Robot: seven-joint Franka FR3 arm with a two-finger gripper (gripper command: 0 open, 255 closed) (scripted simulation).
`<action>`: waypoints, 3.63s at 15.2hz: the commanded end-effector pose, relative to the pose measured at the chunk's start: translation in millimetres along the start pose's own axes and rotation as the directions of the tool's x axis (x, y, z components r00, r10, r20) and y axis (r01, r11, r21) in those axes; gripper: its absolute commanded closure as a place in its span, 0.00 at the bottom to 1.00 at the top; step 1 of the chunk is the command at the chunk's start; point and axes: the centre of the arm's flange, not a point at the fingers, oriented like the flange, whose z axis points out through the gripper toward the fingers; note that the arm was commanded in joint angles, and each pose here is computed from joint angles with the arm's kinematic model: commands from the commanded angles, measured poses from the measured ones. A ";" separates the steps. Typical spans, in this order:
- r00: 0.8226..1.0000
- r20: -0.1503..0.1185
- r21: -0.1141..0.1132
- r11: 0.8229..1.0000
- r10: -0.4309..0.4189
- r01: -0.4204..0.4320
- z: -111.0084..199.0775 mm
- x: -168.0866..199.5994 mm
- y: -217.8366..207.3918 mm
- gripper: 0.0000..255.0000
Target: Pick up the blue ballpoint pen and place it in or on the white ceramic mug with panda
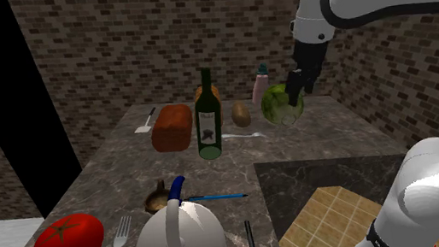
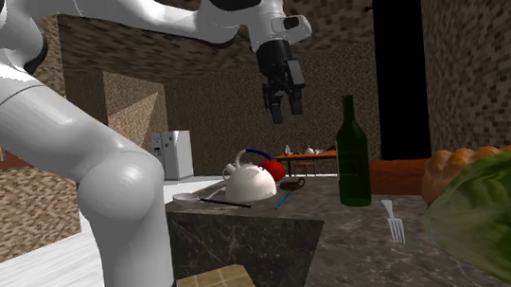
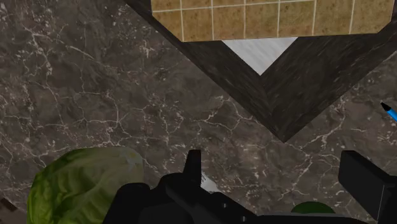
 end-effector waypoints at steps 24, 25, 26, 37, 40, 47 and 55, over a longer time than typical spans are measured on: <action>0.696 0.051 0.108 0.696 -0.717 0.710 166.1 73.8 -234.3 0.00; 0.670 0.051 0.113 0.671 -0.741 0.733 173.0 72.2 -245.5 0.00; 0.659 0.051 0.115 0.660 -0.750 0.742 175.8 71.4 -250.0 0.00; 0.659 0.051 0.115 0.660 -0.750 0.742 215.4 66.6 -251.6 0.00; 0.659 0.051 0.115 0.660 -0.750 0.742 215.4 66.6 -251.6 0.00; 0.659 0.051 0.115 0.660 -0.750 0.742 215.4 66.7 -251.6 1.00; 0.659 0.051 0.115 0.660 -0.750 0.742 194.5 68.2 -248.9 1.00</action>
